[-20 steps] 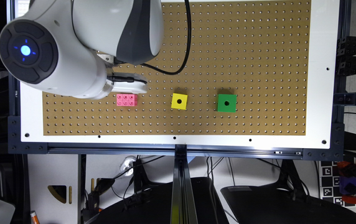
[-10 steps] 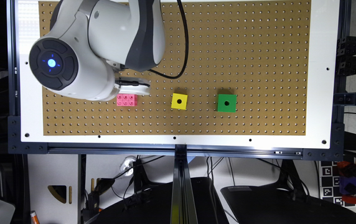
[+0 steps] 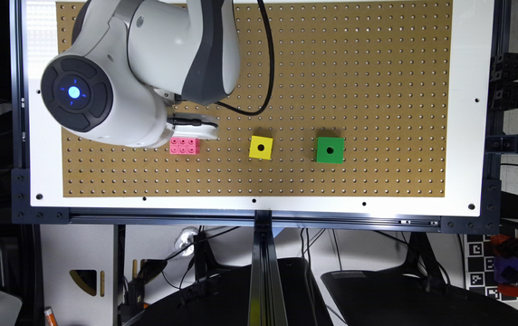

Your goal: Pick up pink block.

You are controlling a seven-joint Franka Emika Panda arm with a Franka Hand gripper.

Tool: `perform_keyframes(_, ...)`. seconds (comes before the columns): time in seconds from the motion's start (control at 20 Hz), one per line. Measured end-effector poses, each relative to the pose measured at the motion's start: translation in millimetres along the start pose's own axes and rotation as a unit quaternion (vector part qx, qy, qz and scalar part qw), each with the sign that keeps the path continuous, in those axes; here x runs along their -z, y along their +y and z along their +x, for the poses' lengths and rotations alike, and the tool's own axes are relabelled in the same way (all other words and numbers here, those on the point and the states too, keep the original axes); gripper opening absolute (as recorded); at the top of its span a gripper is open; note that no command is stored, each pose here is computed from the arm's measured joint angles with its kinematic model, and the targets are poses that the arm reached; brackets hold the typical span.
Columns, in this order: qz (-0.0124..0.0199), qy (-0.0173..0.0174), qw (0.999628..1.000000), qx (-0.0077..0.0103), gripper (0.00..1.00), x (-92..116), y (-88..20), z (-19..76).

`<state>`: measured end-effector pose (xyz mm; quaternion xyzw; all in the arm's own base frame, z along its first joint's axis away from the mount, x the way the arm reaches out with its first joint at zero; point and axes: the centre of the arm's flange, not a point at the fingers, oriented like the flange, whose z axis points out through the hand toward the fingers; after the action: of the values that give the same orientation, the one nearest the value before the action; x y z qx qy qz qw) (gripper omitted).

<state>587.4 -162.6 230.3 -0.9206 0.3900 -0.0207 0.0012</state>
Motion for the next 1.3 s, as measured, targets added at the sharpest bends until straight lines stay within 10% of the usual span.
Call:
perform_keyframes(0.35,0.0017,0.0023,0.999995,0.0013,1.0,0,-3.9,3.1)
perform_keyframes(0.45,-0.0002,-0.0014,0.999998,0.0014,1.0,-19,-3.1,1.6)
perform_keyframes(0.75,0.0031,0.0031,0.999989,0.0016,1.0,-55,-8.7,10.0)
perform_keyframes(0.8,0.0056,0.0064,0.999962,0.0022,0.0,-51,-12.2,14.1)
perform_keyframes(1.3,0.0051,0.0056,0.999969,0.0022,0.0,-51,-12.0,13.8)
